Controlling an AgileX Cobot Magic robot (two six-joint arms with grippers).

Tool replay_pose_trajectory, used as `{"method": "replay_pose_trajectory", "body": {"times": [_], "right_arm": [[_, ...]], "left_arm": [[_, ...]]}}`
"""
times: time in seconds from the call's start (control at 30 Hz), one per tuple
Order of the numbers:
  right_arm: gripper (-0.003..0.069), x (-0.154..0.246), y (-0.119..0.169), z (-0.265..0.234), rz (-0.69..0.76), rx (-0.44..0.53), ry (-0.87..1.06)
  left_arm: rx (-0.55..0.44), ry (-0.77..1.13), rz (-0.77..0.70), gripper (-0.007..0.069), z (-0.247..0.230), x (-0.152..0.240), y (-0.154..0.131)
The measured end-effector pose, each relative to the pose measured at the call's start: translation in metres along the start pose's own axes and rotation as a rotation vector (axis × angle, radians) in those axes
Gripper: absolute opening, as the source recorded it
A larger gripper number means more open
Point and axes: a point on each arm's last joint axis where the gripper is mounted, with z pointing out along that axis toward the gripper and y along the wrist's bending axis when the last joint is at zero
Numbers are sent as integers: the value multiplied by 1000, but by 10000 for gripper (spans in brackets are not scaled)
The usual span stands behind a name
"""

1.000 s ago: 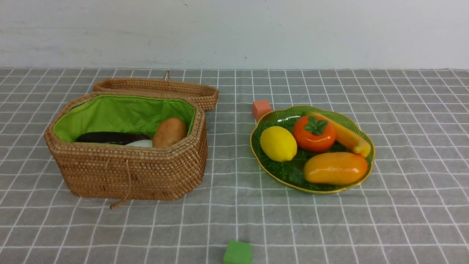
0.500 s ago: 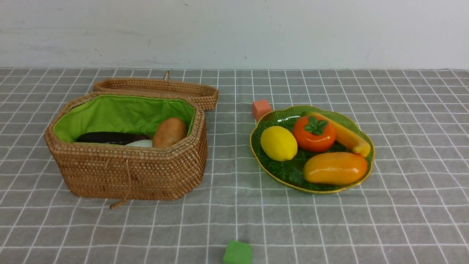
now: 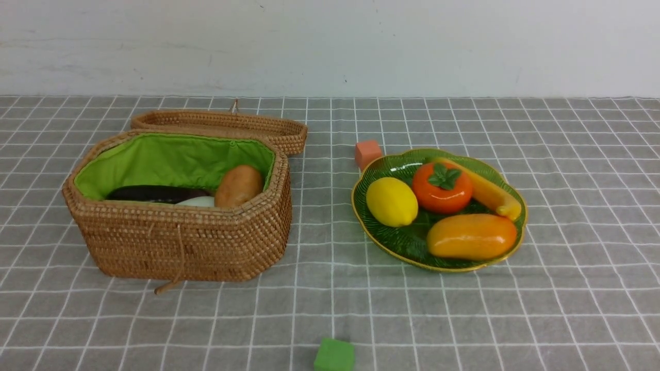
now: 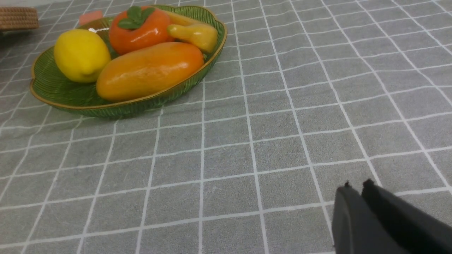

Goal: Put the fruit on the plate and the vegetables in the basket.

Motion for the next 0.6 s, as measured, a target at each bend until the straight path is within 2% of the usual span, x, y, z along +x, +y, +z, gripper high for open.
{"method": "replay_pose_trajectory", "body": {"times": [0.6], "right_arm": [[77,0,0,0,0,0,0]], "left_arm": [[0,0,0,-13,0,0,0]]}}
